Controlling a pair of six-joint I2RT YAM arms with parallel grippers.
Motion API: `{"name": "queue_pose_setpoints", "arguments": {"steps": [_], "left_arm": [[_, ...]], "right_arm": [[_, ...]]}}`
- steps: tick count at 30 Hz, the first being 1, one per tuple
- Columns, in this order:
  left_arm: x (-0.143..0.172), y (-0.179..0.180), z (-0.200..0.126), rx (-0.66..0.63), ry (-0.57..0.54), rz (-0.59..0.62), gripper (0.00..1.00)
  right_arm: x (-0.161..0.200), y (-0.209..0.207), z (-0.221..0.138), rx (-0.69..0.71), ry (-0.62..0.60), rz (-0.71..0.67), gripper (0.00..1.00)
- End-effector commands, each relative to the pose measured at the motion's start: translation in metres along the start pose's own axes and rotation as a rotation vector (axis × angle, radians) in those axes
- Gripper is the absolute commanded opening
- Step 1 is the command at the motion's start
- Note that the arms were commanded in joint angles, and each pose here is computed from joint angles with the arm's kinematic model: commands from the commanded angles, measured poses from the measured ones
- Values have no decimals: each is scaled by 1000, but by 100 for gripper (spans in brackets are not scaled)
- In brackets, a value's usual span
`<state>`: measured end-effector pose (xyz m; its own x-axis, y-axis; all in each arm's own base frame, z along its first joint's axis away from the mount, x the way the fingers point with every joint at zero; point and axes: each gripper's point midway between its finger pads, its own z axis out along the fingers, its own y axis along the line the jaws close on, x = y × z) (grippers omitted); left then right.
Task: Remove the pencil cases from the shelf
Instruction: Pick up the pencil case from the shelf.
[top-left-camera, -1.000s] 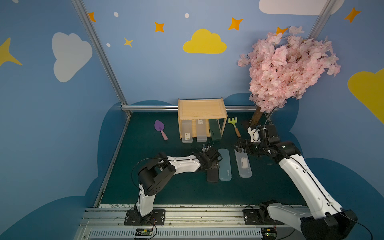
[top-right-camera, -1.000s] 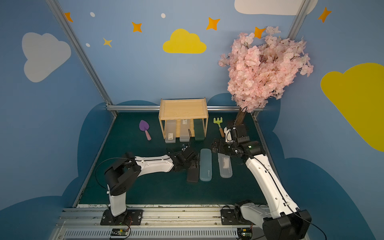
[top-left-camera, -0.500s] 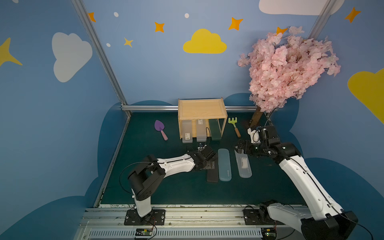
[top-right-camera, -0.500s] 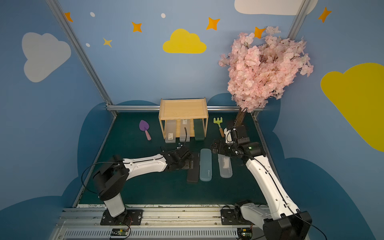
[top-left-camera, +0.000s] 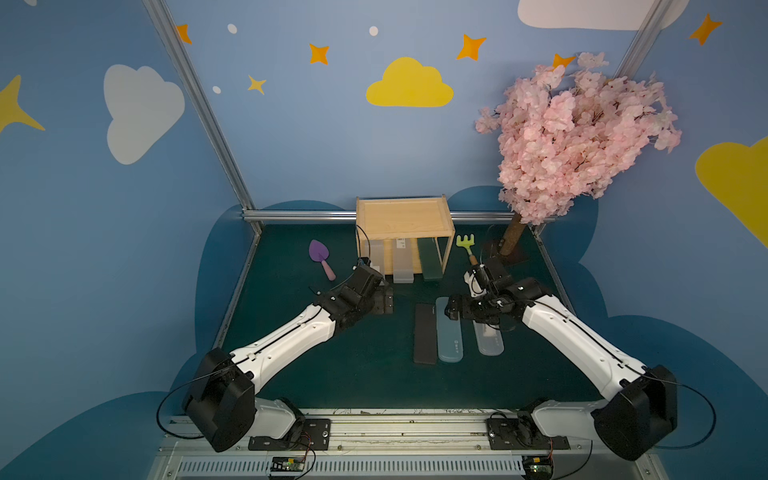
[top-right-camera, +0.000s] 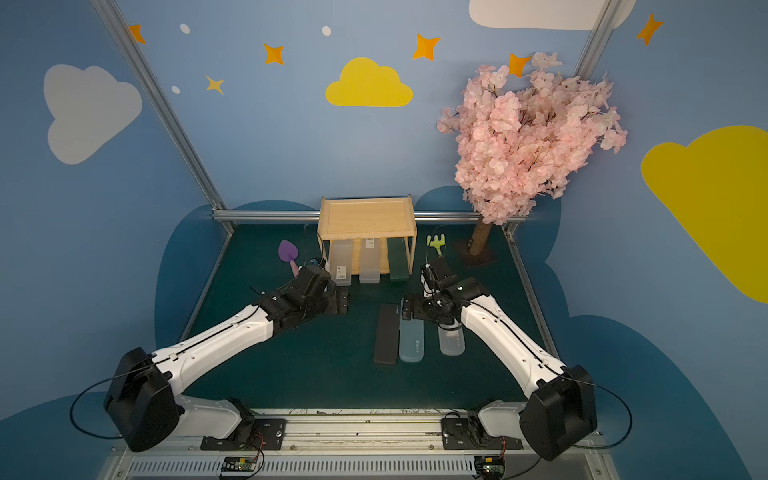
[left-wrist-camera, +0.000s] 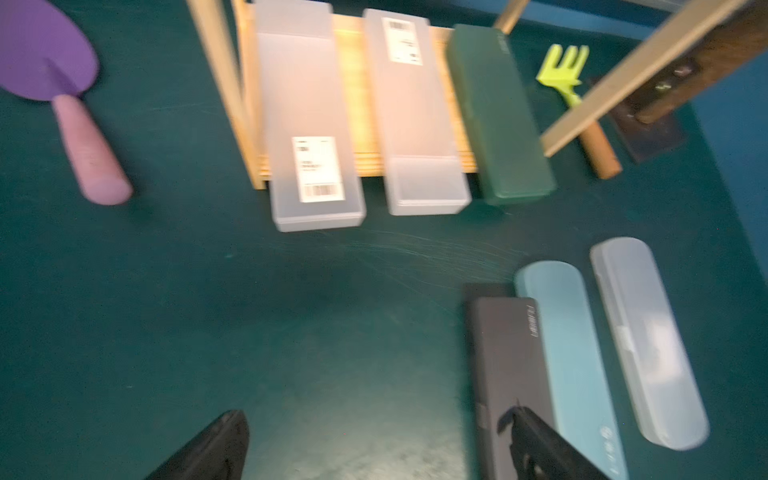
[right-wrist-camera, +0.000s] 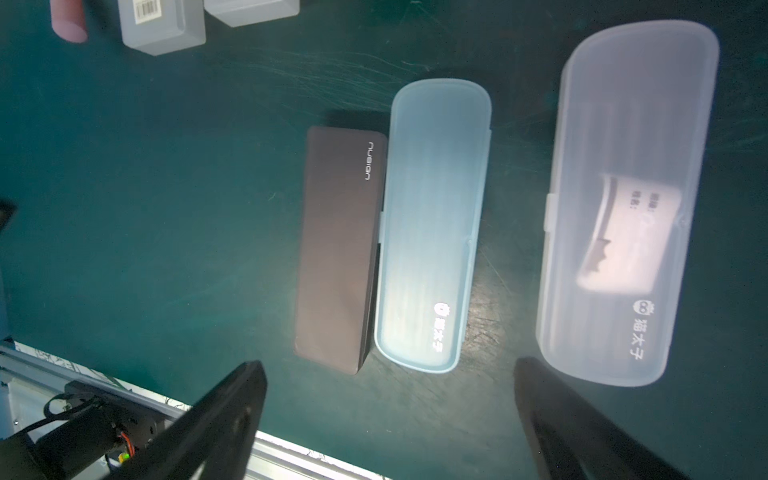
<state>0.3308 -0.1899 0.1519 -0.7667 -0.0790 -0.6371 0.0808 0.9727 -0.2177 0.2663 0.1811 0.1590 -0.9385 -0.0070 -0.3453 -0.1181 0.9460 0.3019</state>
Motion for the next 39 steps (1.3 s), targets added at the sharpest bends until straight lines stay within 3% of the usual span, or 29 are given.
{"name": "queue_pose_setpoints", "arguments": {"steps": [1, 8, 11, 23, 39], "left_arm": [[-10, 13, -4, 27, -35, 47, 100], [-20, 15, 14, 120, -49, 22, 100], [-16, 21, 37, 66, 12, 29, 100], [-37, 24, 100, -76, 66, 71, 100], [-40, 23, 139, -134, 134, 72, 100]], "right_arm": [[-33, 19, 5, -18, -102, -22, 98], [-62, 33, 41, 25, -23, -68, 98], [-67, 43, 50, 13, -7, -81, 98], [-70, 47, 26, 7, -52, -109, 98], [-64, 34, 14, 14, -53, -94, 98]]}}
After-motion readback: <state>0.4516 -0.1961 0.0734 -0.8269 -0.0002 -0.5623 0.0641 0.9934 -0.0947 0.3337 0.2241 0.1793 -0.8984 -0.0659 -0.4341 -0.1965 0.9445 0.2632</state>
